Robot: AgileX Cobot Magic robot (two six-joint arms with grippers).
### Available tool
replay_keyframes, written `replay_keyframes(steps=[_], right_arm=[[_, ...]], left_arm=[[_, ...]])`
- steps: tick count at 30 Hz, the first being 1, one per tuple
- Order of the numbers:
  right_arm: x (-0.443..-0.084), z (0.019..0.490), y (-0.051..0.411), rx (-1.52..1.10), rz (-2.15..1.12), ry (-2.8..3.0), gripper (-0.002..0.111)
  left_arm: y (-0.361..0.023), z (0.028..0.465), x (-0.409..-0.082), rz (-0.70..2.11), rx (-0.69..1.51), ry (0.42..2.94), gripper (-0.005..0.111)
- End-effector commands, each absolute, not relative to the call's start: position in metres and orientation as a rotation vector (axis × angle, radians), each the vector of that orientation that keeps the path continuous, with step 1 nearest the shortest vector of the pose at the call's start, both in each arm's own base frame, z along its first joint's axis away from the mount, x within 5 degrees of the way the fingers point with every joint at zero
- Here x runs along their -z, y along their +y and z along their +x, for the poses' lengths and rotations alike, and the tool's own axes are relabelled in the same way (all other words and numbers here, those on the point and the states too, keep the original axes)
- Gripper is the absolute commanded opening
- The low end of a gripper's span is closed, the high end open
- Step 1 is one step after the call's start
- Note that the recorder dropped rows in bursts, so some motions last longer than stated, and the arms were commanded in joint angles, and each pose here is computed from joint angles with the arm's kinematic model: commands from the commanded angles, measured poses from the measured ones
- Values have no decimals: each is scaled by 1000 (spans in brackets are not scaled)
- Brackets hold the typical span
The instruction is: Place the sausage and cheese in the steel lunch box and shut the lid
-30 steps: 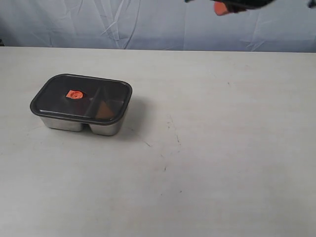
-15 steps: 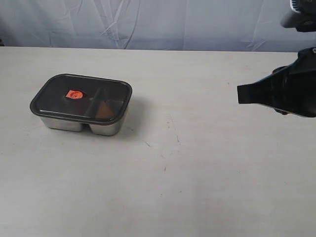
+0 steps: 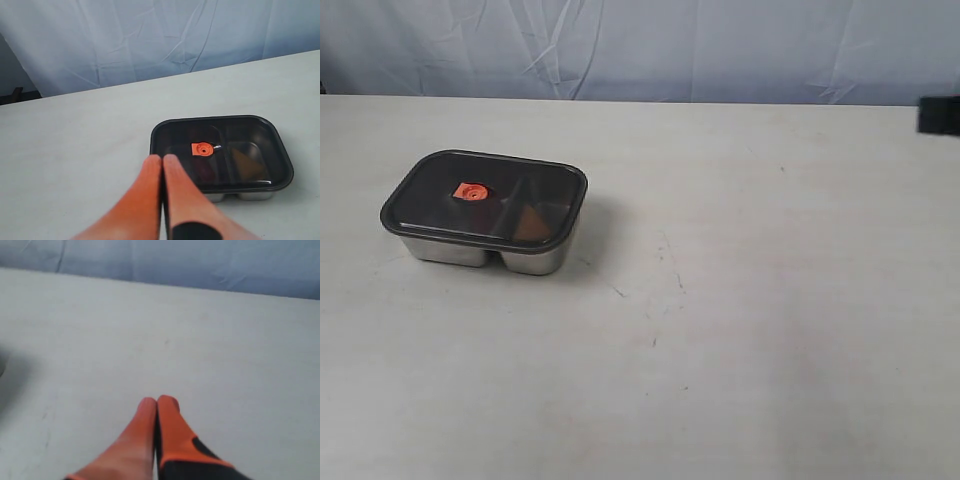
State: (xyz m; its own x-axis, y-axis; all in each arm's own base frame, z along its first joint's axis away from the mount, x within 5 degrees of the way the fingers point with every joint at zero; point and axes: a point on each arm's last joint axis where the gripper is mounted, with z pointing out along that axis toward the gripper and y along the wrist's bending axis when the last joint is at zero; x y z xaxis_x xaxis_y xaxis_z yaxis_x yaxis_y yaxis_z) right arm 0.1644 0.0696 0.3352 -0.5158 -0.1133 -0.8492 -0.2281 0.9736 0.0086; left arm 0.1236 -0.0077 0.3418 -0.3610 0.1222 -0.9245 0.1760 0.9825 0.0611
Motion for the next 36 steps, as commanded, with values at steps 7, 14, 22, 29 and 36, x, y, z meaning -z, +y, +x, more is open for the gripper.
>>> replay_keyframes(steps=[7, 14, 22, 29, 36], right_arm=[[-313, 119, -9, -1, 188, 1856, -1], [-279, 79, -7, -29, 202, 1874, -1], [-243, 76, -1, -93, 164, 1899, -1], [-212, 66, 1, -117, 175, 1905, -1], [-200, 60, 1, -109, 160, 1863, -1]], left_arm=[[-7, 122, -342, 211, 48, 1939, 0], [-7, 122, -342, 211, 48, 1939, 0], [-7, 122, -342, 211, 48, 1939, 0], [-7, 122, -342, 211, 48, 1939, 0], [-7, 122, -342, 211, 48, 1939, 0]])
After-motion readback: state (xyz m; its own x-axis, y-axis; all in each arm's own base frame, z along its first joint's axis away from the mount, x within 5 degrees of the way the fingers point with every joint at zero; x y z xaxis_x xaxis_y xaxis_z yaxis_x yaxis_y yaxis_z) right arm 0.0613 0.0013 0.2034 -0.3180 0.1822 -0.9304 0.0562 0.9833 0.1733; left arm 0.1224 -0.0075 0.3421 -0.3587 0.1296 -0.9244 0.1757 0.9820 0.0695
